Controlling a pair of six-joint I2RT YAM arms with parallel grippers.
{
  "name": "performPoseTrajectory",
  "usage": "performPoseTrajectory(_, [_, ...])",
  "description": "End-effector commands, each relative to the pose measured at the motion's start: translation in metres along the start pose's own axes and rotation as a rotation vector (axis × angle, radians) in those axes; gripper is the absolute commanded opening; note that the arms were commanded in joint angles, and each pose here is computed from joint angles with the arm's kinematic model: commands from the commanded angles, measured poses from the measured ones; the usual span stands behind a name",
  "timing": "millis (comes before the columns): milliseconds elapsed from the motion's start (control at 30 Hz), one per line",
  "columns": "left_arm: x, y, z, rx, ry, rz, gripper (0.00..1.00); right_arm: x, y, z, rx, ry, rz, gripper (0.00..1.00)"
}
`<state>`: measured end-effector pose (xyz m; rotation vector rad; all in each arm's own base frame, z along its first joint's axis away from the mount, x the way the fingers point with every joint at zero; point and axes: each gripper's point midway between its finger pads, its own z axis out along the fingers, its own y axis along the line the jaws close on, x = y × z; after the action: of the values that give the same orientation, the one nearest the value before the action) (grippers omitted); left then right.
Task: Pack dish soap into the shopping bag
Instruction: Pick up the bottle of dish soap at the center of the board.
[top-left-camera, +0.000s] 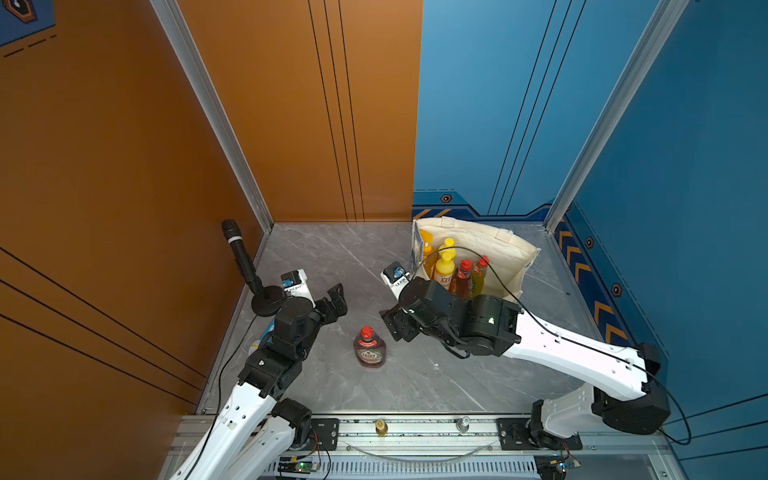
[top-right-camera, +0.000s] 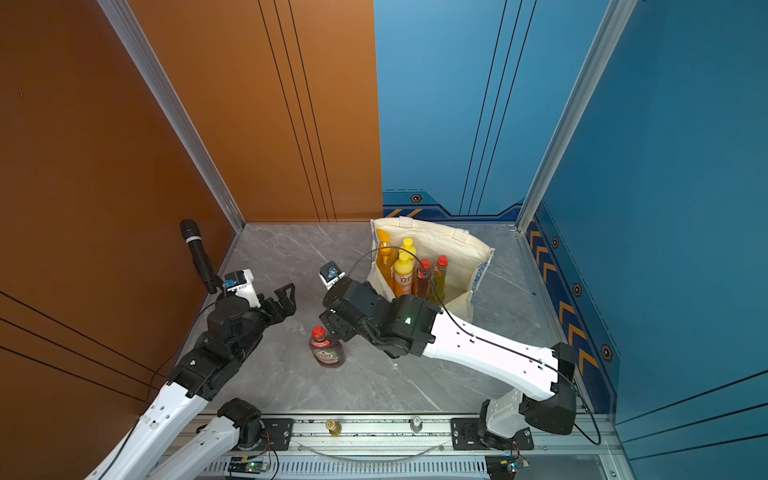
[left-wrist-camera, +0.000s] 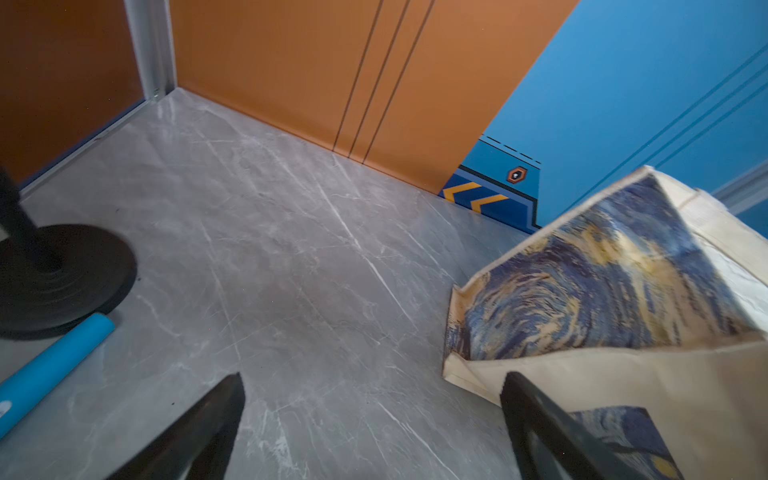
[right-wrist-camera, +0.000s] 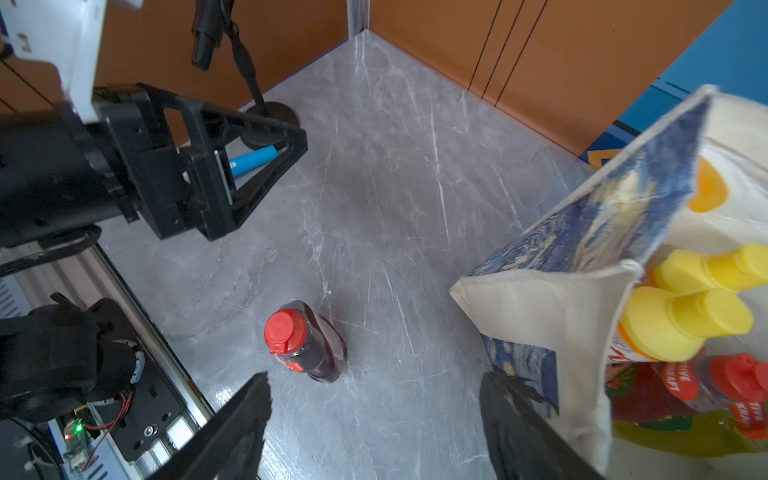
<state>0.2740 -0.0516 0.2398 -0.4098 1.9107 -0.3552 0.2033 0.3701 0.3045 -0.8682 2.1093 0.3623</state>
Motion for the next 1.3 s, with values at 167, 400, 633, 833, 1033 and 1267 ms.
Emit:
performPoseTrajectory(167, [0.031,0.032,0.006,-0.042,0.09,-0.119,0.98,0.036,0.052,0.034,-0.16,0.205,-0.152,0.86])
performPoseTrajectory(400, [0.043,0.045,0.012,-0.063,0.093,-0.163,0.98,0.059,0.069,0.067,-0.181,0.305,-0.229,0.87])
performPoseTrajectory(633, [0.047,0.048,0.015,-0.059,0.104,-0.18,0.98,0.072,0.07,0.094,-0.17,0.347,-0.255,0.81])
performPoseTrajectory(833, [0.047,0.049,0.015,-0.059,0.103,-0.187,0.98,0.076,0.064,0.107,-0.172,0.364,-0.237,0.7])
performPoseTrajectory(1033, [0.048,0.051,0.016,-0.061,0.104,-0.193,0.98,0.078,0.063,0.114,-0.173,0.369,-0.241,0.65])
performPoseTrajectory(1267, [0.048,0.05,0.017,-0.057,0.106,-0.198,0.98,0.083,0.065,0.121,-0.175,0.381,-0.247,0.64])
